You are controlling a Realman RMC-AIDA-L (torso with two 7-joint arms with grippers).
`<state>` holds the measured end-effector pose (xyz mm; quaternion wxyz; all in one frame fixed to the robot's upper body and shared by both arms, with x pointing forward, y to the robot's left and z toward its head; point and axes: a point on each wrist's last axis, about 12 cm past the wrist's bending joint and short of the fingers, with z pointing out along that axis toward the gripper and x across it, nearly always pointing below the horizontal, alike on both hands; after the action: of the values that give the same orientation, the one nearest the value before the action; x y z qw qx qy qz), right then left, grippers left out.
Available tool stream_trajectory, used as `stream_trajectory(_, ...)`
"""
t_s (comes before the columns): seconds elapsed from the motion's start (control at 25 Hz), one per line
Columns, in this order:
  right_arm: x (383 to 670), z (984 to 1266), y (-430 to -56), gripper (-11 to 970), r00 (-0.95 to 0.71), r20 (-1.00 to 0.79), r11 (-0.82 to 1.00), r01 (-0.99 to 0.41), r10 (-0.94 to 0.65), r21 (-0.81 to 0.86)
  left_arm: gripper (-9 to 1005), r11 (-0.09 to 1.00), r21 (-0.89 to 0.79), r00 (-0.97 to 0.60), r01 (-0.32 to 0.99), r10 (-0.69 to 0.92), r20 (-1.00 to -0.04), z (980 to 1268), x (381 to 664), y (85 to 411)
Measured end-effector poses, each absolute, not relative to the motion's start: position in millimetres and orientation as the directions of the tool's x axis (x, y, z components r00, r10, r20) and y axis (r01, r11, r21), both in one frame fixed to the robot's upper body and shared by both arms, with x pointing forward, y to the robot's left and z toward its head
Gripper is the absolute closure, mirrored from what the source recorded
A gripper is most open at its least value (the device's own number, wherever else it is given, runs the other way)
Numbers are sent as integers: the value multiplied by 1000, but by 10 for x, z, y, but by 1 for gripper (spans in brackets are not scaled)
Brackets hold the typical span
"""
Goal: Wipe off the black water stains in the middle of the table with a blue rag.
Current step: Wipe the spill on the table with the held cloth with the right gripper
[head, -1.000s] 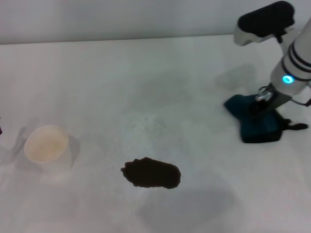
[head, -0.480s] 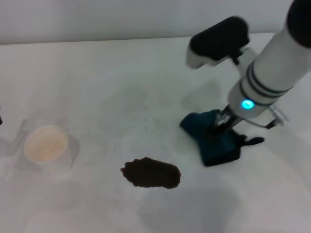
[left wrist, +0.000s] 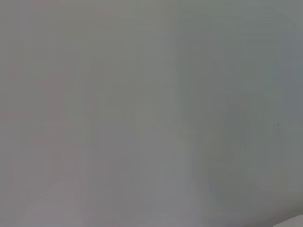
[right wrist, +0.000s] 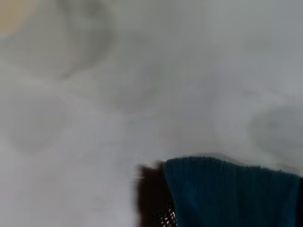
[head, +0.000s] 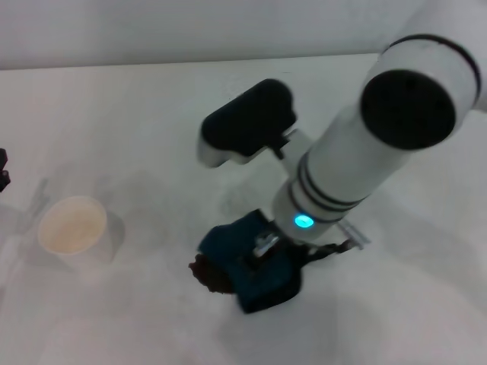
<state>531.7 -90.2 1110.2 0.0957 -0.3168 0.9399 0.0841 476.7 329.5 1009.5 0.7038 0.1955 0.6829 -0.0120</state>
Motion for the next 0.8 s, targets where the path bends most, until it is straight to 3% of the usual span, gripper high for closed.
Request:
stream_trajectory(0.4,5090,11044,-513,880,-720,-265,708,-688,-641,158,116,915,278,74,291,268,-961,10099,4804,3260)
stream_trajectory(0.8,5260,11106,-632,879,-730,-247,738,-670,-637,76,116,920,272,61,282,266,-962,10070,4748,3280)
